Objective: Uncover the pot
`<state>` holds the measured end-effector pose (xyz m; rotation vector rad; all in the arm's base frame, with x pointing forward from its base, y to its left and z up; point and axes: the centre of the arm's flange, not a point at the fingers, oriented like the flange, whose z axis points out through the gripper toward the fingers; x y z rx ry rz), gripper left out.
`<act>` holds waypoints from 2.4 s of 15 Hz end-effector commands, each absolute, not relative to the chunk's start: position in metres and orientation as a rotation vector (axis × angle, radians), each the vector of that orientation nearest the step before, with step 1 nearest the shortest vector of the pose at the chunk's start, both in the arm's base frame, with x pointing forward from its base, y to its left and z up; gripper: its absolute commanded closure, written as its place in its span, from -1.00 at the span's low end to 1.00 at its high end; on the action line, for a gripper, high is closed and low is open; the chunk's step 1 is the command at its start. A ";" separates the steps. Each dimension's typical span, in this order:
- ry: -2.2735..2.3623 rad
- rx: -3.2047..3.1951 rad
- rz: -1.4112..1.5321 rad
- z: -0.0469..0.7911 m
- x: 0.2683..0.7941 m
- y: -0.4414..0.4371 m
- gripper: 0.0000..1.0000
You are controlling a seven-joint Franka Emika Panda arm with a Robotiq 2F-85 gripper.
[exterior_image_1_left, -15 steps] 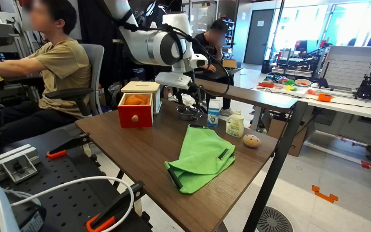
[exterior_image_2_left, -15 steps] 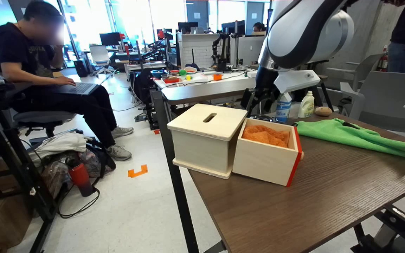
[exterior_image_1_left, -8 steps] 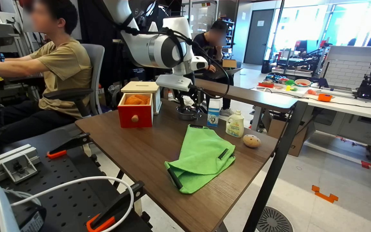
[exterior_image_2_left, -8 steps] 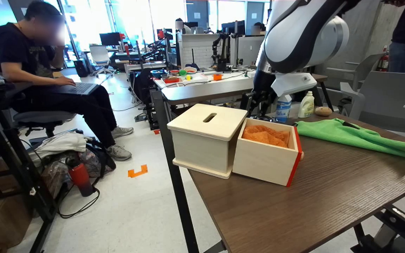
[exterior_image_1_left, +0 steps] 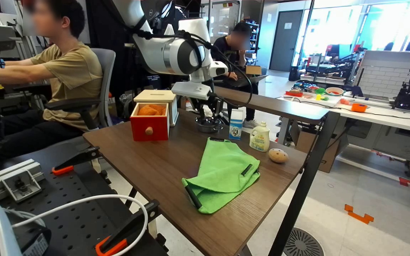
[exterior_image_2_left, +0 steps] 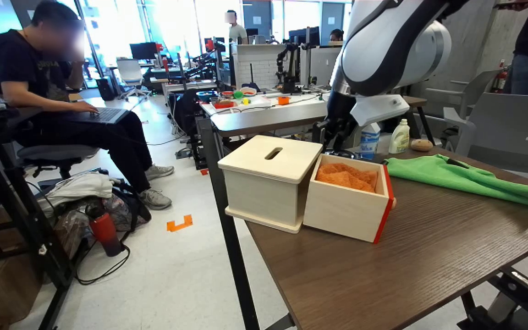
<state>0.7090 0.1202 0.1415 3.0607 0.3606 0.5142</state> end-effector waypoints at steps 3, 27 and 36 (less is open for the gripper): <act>0.355 3.034 0.516 0.141 0.715 0.123 -0.14; 0.331 3.052 0.527 0.150 0.707 0.115 -0.09; 0.337 3.058 0.527 0.156 0.696 0.111 -0.09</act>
